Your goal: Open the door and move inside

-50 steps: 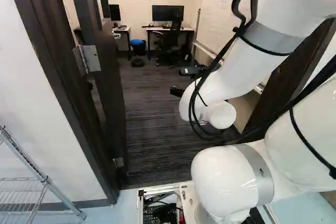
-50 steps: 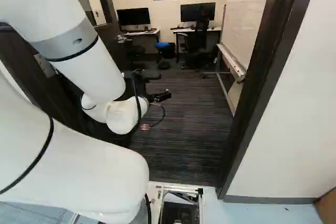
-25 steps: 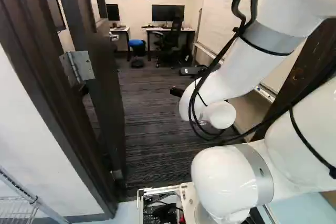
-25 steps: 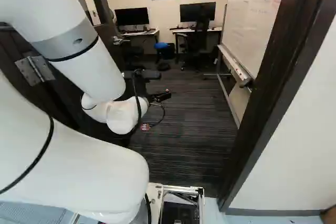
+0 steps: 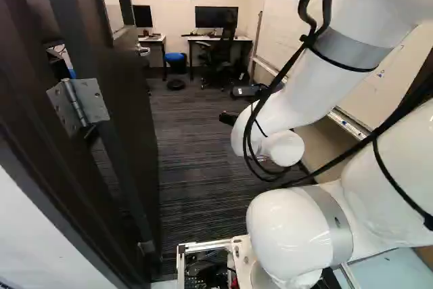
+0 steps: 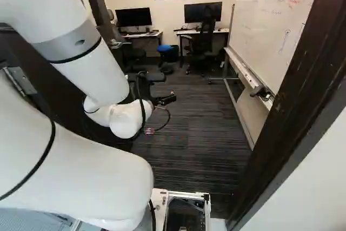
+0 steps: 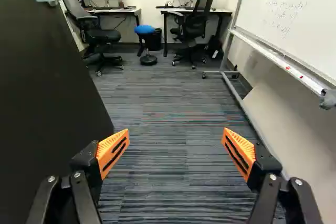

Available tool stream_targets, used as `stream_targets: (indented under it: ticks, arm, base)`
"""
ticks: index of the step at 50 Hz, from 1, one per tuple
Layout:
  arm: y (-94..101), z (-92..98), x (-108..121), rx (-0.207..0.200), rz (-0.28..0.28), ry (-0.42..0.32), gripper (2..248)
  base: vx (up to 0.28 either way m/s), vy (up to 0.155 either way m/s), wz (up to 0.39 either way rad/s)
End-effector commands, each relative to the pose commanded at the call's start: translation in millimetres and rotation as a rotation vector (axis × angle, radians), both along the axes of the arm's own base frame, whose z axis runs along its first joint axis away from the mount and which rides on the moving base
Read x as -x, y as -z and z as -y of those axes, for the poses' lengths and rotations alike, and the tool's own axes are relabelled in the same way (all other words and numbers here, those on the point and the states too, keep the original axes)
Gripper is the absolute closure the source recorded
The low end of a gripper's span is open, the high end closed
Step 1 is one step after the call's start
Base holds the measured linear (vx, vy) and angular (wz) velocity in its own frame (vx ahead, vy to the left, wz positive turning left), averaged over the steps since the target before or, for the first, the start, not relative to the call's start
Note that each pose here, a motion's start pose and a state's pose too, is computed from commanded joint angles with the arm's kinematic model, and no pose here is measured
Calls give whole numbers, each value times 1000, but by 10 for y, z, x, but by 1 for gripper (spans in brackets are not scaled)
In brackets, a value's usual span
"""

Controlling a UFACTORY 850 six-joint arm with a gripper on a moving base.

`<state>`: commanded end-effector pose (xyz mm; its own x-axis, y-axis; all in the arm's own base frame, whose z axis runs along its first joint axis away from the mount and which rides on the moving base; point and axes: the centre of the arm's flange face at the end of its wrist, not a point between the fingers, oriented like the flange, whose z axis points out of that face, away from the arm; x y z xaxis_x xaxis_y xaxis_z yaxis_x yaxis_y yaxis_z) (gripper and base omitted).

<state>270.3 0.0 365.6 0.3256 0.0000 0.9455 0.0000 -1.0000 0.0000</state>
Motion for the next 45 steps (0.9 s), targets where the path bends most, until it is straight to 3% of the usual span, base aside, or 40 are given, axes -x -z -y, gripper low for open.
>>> stream_targets:
  ticks: [45]
  arm:
    - [0, 0, 0, 0, 0, 0, 3]
  base:
    - [160, 6, -8]
